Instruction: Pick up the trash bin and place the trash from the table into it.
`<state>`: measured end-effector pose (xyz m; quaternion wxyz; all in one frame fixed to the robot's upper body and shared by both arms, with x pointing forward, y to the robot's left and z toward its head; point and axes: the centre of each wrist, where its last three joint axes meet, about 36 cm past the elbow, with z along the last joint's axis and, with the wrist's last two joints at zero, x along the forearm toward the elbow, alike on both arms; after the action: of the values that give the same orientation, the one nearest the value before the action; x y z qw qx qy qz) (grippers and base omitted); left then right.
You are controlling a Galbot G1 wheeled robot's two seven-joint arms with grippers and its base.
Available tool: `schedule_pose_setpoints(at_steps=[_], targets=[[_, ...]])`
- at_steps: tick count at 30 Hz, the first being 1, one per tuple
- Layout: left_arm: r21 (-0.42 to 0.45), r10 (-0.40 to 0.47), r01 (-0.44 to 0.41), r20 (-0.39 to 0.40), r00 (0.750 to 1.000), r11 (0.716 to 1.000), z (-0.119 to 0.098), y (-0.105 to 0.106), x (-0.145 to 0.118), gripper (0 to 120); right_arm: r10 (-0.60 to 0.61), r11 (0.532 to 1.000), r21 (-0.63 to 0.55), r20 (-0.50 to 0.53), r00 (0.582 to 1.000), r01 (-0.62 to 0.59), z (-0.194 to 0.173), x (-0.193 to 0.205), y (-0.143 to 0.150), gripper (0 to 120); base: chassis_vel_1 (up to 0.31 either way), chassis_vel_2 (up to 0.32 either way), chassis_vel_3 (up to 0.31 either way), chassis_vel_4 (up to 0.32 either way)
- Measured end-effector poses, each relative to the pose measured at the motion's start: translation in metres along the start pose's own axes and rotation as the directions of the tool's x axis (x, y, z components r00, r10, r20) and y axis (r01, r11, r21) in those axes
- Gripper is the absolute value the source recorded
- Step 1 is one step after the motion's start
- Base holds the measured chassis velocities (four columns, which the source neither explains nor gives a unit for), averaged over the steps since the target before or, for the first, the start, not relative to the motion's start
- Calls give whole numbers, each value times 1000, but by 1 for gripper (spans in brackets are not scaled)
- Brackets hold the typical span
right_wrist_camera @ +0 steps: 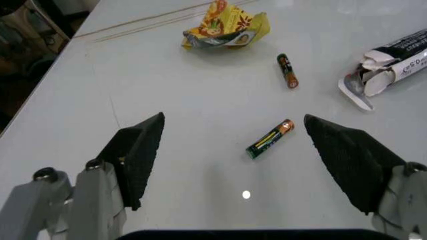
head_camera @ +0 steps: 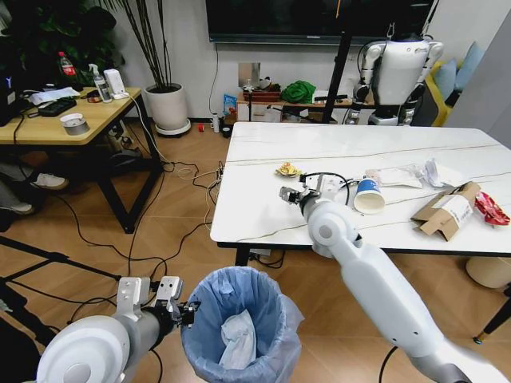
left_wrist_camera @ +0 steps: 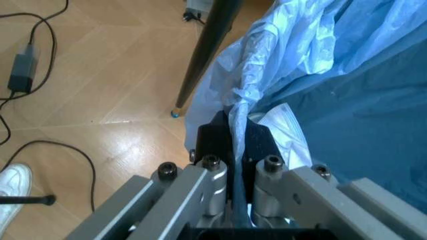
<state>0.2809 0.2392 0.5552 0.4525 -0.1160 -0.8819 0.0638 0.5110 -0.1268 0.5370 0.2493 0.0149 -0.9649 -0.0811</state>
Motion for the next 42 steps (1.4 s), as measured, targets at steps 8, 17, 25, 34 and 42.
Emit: schedule_pose_setpoints(at_steps=[8,17,25,34,42], targets=[[-1,3,-3,8,1000,1000,-2,0,0,0,24,999,21,-21,999,-24,5,-12,1,68,0,0,0,0],[-2,5,-5,17,1000,1000,-3,1,0,0,58,998,31,-43,997,-57,10,-26,-1,61,0,0,0,0],[-5,8,-8,24,1000,1000,-5,1,1,0,69,997,30,-48,996,-68,12,-29,-7,54,0,0,0,0],[-5,8,-8,28,1000,1000,-6,2,1,0,71,997,27,-52,996,-70,12,-32,-8,39,0,0,0,0],[-6,14,-14,38,999,1000,-9,3,1,0,72,997,33,-51,996,-70,14,-33,-9,34,0,0,0,0]])
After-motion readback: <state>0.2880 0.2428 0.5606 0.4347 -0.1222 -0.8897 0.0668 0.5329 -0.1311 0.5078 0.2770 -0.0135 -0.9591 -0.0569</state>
